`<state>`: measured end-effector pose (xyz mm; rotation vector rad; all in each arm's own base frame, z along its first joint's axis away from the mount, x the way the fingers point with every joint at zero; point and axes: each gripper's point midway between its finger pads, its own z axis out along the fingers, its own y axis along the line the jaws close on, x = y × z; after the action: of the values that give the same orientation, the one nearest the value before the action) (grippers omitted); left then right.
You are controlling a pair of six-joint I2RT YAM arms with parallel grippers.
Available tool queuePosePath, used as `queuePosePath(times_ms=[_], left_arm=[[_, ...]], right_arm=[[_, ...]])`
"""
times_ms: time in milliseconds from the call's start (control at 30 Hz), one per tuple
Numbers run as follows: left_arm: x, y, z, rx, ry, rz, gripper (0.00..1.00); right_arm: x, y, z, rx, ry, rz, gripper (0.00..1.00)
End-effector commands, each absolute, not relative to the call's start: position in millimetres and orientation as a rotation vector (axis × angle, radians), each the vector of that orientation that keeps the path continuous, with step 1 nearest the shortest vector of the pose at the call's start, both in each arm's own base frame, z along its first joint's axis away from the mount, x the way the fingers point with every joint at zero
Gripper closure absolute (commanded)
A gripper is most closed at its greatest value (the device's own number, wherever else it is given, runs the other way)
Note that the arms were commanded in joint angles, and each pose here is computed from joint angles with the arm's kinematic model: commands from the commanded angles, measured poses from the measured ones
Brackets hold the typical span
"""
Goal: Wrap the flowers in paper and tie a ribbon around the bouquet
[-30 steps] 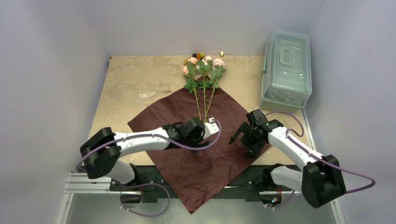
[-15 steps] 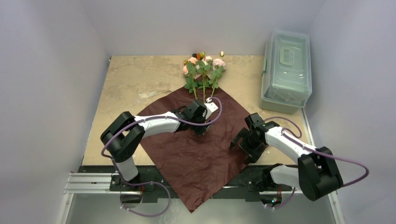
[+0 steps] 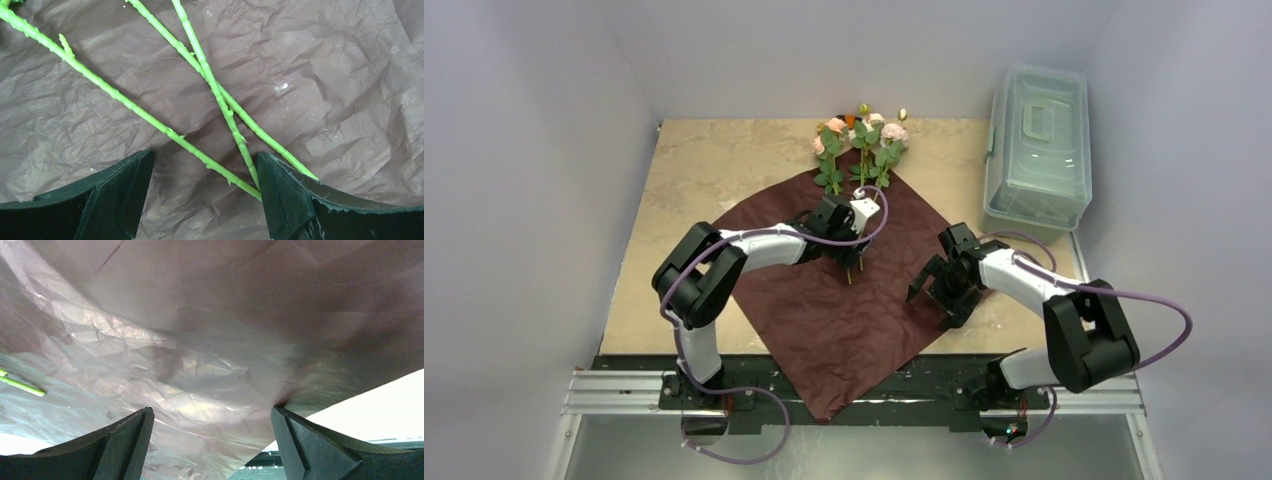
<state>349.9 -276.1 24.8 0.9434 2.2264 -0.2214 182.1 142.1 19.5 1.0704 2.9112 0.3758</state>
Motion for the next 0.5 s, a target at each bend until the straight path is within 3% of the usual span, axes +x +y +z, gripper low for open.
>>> queuePosePath(times_ms=[0,467], left_arm=[[373.1,-276.9,23.0,0.985,2.18,-0.2,0.2],[369.1,-290.6,77.2,0.885,2.152,-0.327,0.21]], right_arm=[[203.1,136.8,27.8,1.019,2.83,0.353,0.01],[158.4,123.4,43.5,1.212,2.762,0.386,0.01]])
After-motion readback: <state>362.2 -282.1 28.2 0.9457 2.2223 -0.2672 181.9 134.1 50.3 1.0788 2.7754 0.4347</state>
